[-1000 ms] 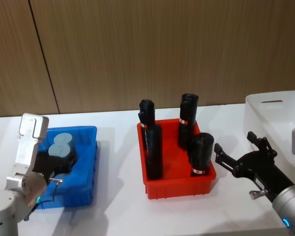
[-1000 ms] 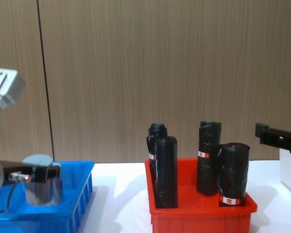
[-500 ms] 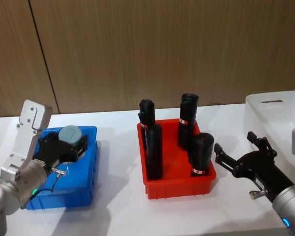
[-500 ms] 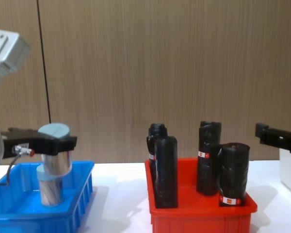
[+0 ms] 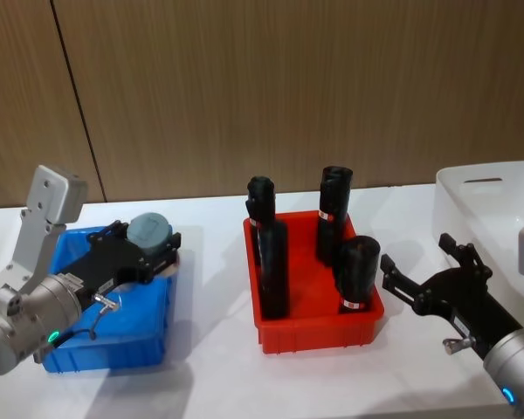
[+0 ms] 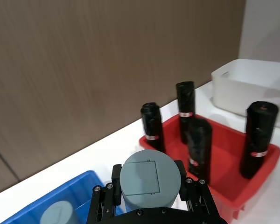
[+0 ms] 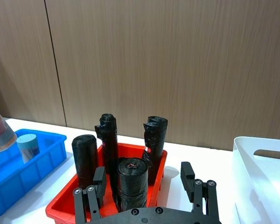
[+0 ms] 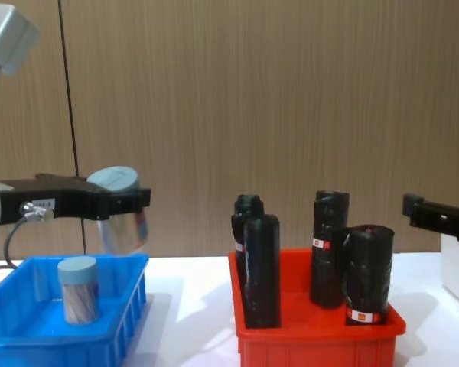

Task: Pick the cotton swabs from the blue box and place them into the white box.

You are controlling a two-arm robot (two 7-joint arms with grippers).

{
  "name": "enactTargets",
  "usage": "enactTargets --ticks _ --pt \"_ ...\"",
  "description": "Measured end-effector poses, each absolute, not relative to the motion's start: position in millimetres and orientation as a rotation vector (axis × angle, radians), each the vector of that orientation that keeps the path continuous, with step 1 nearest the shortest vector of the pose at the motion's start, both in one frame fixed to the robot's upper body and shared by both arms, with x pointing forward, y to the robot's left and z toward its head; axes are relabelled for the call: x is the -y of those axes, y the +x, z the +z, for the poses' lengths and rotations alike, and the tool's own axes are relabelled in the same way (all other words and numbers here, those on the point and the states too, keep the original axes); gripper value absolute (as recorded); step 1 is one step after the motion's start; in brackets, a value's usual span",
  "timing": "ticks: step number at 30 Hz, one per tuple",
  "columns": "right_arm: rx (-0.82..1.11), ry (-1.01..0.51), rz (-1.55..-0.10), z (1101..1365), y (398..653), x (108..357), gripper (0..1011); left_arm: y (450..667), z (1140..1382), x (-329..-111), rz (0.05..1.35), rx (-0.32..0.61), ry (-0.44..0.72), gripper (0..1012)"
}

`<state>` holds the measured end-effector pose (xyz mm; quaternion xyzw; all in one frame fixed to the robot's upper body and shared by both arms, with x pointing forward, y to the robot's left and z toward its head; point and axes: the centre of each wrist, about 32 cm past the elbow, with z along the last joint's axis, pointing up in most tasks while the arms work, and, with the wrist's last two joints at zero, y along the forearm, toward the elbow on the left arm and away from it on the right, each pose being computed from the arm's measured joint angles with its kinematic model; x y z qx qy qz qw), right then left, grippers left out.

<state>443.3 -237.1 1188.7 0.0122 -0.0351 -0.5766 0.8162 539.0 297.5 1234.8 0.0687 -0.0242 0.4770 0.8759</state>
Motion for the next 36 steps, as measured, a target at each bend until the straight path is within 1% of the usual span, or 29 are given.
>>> enactTargets --ticks 10,20,27,36 --pt "0.075 0.026 -1.230 1189 443 237 1002 543 1240 -308 0.833 0.008 0.093 670" --pt "0.075 0.026 -1.229 1189 443 237 1002 551 1241 -320 0.670 -0.049 0.083 670" --pt "0.075 0.026 -1.230 1189 443 237 1002 555 1242 -327 0.622 -0.078 0.087 670" --pt "0.075 0.026 -1.229 1189 443 237 1002 561 1243 -333 0.596 -0.101 0.085 670"
